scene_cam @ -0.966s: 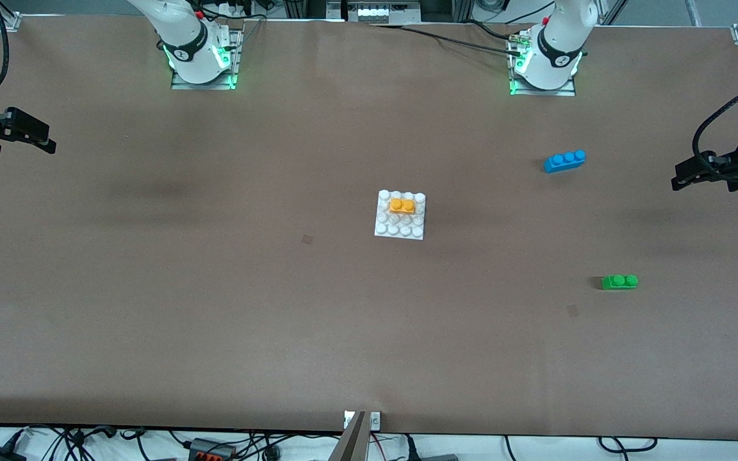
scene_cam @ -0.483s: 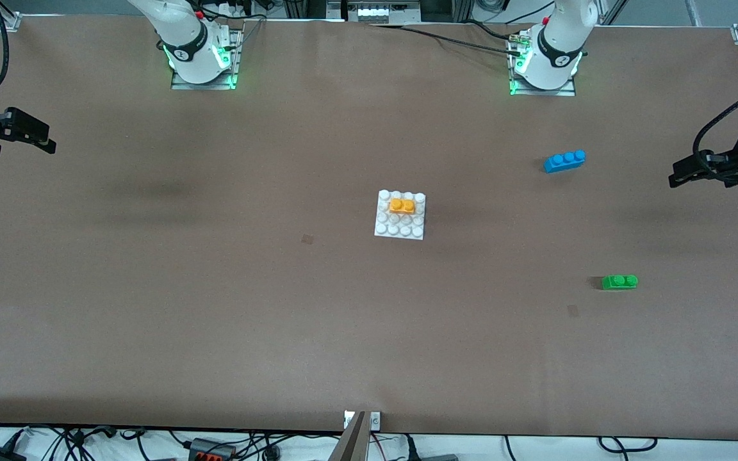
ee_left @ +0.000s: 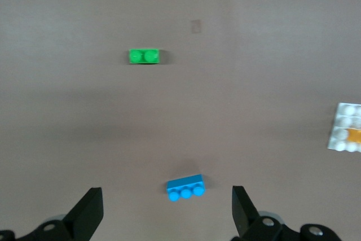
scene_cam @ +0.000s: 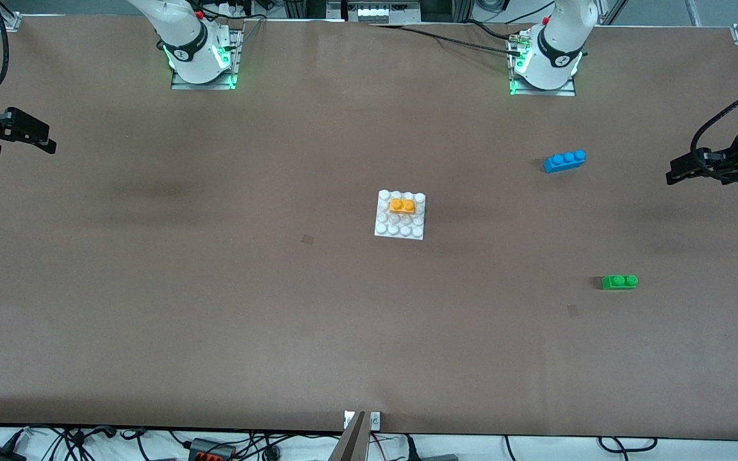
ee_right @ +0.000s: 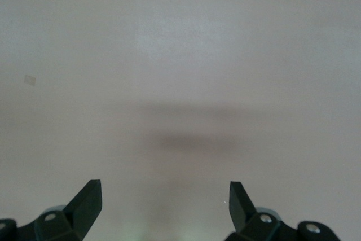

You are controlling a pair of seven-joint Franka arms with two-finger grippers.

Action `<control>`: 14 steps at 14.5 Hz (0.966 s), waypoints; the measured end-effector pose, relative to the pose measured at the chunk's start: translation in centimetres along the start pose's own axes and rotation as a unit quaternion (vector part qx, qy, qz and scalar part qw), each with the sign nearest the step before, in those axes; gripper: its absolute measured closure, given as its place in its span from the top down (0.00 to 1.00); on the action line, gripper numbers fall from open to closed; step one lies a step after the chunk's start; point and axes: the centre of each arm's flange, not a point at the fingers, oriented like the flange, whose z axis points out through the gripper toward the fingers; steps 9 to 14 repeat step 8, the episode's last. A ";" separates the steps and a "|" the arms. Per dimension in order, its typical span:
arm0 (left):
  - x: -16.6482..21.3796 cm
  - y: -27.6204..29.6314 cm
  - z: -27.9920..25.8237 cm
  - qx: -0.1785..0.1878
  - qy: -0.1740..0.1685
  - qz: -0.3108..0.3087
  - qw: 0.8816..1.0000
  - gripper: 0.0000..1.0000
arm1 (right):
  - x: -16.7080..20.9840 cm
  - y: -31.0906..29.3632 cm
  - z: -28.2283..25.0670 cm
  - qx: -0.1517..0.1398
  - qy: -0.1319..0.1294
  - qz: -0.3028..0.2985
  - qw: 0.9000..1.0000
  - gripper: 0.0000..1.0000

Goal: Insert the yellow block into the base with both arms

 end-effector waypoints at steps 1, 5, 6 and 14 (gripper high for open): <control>0.0 0.3 0.0 -0.005 0.000 0.001 1.000 1.00 | 0.0 0.0 0.0 0.000 0.000 0.000 1.000 1.00; 0.0 0.8 0.1 -0.009 -0.002 0.017 1.000 1.00 | 0.0 0.0 0.0 0.000 0.000 0.000 1.000 1.00; 0.0 0.7 0.1 -0.009 -0.002 0.017 1.000 1.00 | 0.0 0.0 0.0 0.000 0.000 0.000 1.000 1.00; 0.0 0.6 0.1 -0.009 -0.002 0.016 1.000 1.00 | 0.0 0.0 0.0 0.000 0.000 0.000 1.000 1.00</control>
